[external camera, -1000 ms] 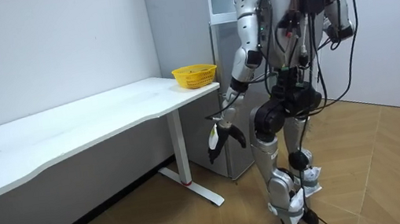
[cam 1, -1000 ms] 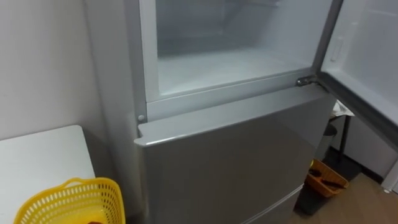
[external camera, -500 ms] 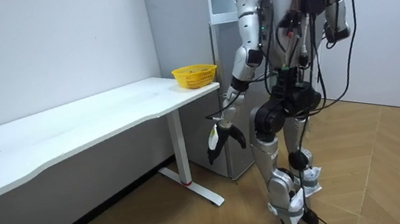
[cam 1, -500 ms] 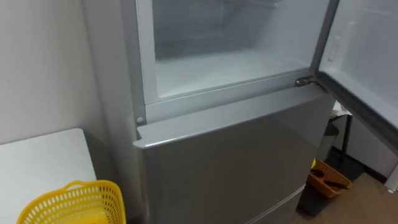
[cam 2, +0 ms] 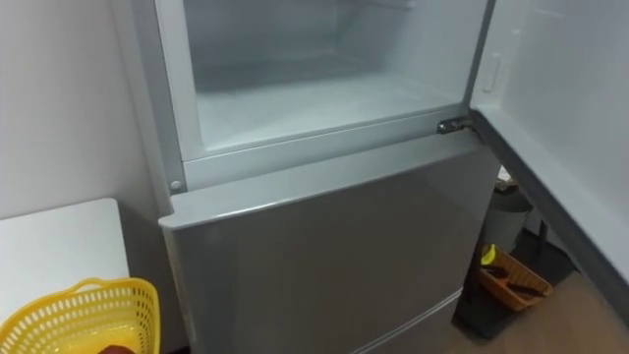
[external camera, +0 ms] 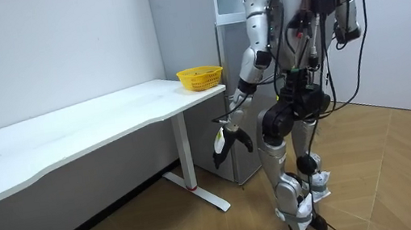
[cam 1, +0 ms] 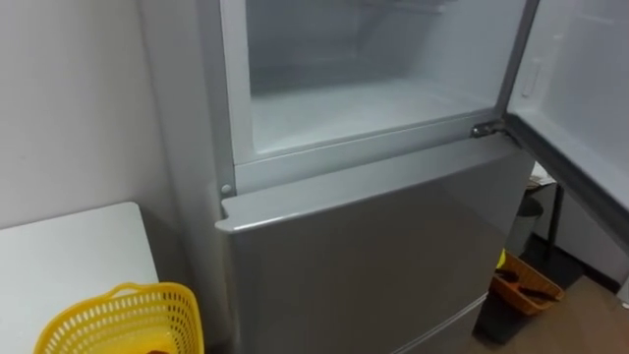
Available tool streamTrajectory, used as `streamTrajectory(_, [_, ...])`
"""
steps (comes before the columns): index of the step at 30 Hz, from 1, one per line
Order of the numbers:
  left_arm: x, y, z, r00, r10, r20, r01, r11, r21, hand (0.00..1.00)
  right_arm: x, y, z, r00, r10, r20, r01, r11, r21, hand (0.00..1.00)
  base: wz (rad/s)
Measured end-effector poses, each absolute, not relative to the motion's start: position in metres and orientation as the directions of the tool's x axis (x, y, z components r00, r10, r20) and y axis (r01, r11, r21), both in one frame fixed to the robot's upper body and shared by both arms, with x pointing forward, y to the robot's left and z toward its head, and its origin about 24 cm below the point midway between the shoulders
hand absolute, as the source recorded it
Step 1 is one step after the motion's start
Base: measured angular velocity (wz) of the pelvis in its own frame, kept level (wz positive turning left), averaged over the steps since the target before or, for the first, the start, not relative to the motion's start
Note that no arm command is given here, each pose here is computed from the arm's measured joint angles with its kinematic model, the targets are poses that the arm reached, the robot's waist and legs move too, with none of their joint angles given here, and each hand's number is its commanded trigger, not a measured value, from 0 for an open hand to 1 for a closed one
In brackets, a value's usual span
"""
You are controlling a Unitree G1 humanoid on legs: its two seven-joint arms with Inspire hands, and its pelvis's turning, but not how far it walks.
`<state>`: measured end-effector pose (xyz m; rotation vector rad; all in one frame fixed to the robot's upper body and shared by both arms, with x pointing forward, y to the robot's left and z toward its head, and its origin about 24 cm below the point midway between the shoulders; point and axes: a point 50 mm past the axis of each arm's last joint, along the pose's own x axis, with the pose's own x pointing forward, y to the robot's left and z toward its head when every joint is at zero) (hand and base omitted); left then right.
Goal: Retrieve from the upper fridge
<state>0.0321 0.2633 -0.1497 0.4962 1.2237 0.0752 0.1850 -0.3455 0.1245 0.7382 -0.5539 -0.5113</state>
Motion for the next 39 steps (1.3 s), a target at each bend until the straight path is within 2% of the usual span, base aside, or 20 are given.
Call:
streamTrajectory(13, [0.042,0.258,-0.152,0.368,0.303,-0.879,0.228,0.887,0.401,0.00,0.205,-0.310,0.131,0.813,-0.470,0.344,0.209,0.787,0.581,0.00,0.01])
streamTrajectory(18, [0.037,0.256,-0.153,0.362,0.299,-0.883,0.244,0.884,0.399,0.00,0.221,-0.290,0.134,0.845,-0.394,0.361,0.139,0.815,0.563,0.00,0.19])
streamTrajectory(22, [0.025,0.257,-0.154,0.335,0.309,-0.890,0.249,0.882,0.400,0.00,0.228,-0.277,0.138,0.859,-0.333,0.389,0.121,0.870,0.478,0.00,0.28])
streamTrajectory(29, [0.005,0.257,-0.155,0.283,0.308,-0.908,0.258,0.888,0.382,0.00,0.228,-0.266,0.140,0.865,-0.284,0.415,0.098,0.904,0.415,0.00,0.25])
streamTrajectory(39, [0.007,0.256,-0.155,0.294,0.302,-0.907,0.258,0.889,0.379,0.00,0.228,-0.267,0.141,0.864,-0.281,0.418,0.091,0.903,0.420,0.00,0.01])
